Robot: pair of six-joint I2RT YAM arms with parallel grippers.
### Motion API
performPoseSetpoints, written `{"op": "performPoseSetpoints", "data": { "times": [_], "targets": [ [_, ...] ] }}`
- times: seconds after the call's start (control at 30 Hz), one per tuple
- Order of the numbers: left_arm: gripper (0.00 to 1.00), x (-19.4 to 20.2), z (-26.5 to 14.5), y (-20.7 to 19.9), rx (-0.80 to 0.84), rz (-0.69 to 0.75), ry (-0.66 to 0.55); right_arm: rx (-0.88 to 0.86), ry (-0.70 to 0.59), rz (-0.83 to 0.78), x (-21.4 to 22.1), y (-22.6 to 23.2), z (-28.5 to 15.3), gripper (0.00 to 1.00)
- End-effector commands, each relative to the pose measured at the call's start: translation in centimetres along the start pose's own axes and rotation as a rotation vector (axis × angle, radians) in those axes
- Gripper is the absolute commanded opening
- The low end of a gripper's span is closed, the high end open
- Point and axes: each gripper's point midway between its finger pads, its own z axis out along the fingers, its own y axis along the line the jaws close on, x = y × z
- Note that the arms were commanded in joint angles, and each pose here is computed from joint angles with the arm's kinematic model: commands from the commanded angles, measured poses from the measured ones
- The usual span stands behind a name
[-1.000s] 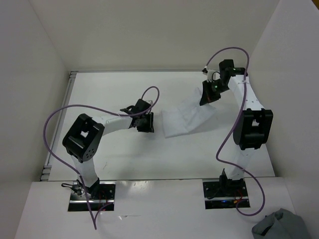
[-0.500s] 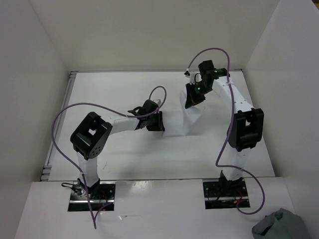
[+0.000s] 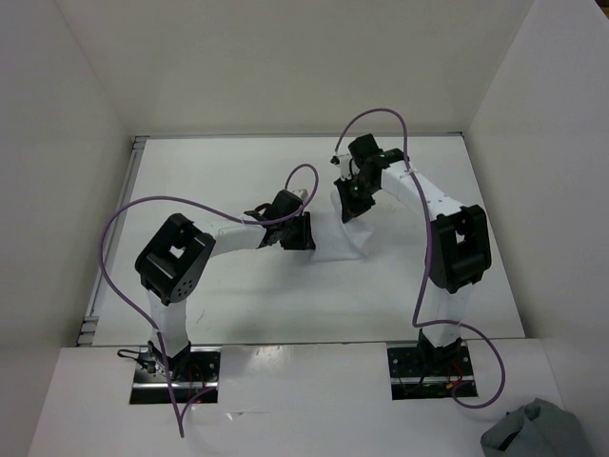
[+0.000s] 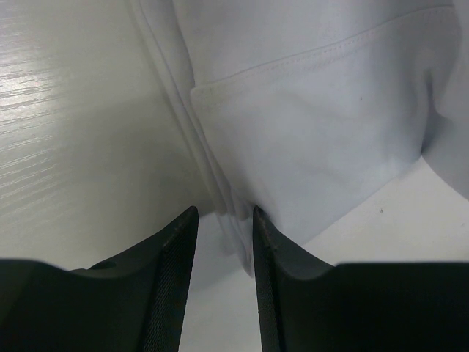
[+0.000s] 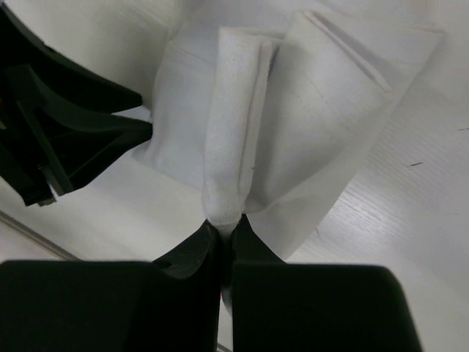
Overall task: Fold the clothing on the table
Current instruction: Fold the skirt
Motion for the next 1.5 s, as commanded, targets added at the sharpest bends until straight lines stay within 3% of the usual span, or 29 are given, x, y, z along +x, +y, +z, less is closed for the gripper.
{"op": "performPoseSetpoints", "data": {
  "times": [0.0,0.27,0.77,0.83,0.9,0.97,1.03,1.07,1.13,1.3,1.47],
  "targets": [
    [0.44,1.8,0.9,2.0,-0.073,-0.003,0.044,0.086,-0.156,-0.024,-3.1,-0.8,-2.6,0.0],
    [0.44,1.6,0.4,1.8,-0.068,-0.002,0.037,0.049,-0.12,0.014,-2.7,-0.5,-1.2,0.0],
    [0.44,2.3,1.2,2.2,-0.071,-0.005,0.057,-0.055,-0.005,-0.054,-2.6,5.4,5.7,0.0],
    [0.44,2.3,1.2,2.2,-0.071,-0.005,0.057,-0.064,0.015,-0.049,-2.3,5.4,6.6,0.07],
    [0.44,2.3,1.2,2.2,-0.071,-0.005,0.057,-0.075,0.012,-0.05,-2.8,5.5,7.3,0.21],
    [0.44,2.3,1.2,2.2,-0.071,-0.005,0.057,-0.094,-0.01,-0.057,-3.3,5.8,7.3,0.36],
    [0.44,2.3,1.2,2.2,-0.071,-0.005,0.057,-0.125,-0.056,-0.081,-4.0,6.5,6.5,0.62],
    [0.44,2.3,1.2,2.2,-0.071,-0.005,0.057,-0.126,-0.07,-0.085,-4.0,6.6,6.2,0.62],
    [0.44,2.4,1.0,2.3,-0.071,-0.005,0.057,-0.165,-0.153,-0.106,-5.6,7.5,3.9,0.79],
    [0.44,2.4,0.6,2.4,-0.085,-0.005,0.058,-0.317,-0.269,-0.123,-6.5,7.2,-1.6,0.84],
    [0.44,1.9,-0.1,2.0,-0.072,0.006,0.041,-0.478,-0.36,-0.1,-5.2,3.7,-6.1,0.88]
  ]
}}
